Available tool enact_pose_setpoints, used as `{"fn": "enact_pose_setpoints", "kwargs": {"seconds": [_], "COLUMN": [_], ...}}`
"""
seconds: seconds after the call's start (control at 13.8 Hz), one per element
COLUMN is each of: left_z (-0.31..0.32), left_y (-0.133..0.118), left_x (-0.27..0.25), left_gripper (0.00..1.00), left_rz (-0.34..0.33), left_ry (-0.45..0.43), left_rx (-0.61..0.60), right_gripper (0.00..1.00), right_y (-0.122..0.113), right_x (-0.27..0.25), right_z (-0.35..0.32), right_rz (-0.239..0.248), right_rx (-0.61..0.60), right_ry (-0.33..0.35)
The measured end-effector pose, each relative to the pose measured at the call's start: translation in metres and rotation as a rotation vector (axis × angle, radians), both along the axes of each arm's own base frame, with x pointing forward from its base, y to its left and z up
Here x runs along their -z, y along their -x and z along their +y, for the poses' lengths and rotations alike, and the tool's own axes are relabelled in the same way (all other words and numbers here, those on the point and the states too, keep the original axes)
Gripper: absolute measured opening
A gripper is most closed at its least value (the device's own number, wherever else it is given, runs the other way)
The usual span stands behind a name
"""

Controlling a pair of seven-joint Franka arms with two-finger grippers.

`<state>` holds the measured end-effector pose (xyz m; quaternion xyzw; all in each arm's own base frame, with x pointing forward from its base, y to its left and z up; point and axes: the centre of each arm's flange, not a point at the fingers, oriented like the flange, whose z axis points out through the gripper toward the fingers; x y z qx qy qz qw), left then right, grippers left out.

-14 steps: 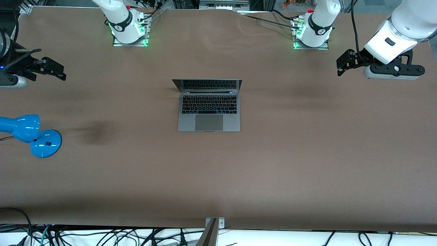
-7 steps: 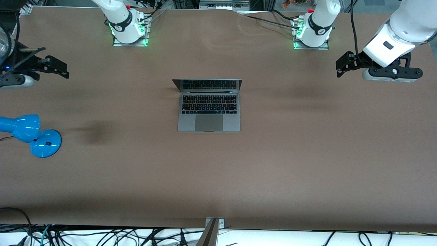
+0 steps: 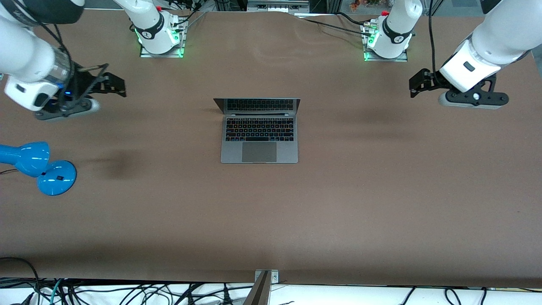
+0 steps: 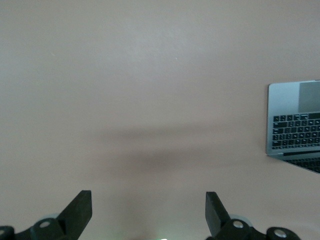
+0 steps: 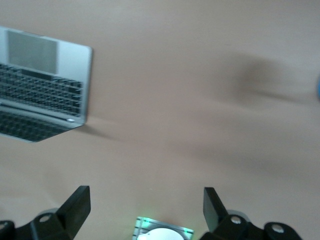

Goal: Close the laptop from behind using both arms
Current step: 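Move both grippers toward the back of the open laptop lid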

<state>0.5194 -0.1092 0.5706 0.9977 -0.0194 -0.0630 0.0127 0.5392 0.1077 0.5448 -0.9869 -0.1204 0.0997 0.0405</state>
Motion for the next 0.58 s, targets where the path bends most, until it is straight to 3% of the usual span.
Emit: {"fn": "enact_pose_setpoints", "kwargs": {"seconds": [0.22, 0.58], "left_z": [-0.040, -0.162], "left_y": [0.008, 0.044], "left_x": [0.016, 0.054], "left_gripper": [1.00, 1.00], "left_rz": [0.062, 0.133], "left_ry": [0.008, -0.055], "left_rx": [0.004, -0.014], "right_gripper": [1.00, 1.00], "right_y": [0.004, 0.022], "right_x": [0.019, 0.059], "right_z": [0.050, 0.147], "right_rz": [0.043, 0.097], "right_rx": [-0.050, -0.165], "right_ry": [-0.106, -0.132]}}
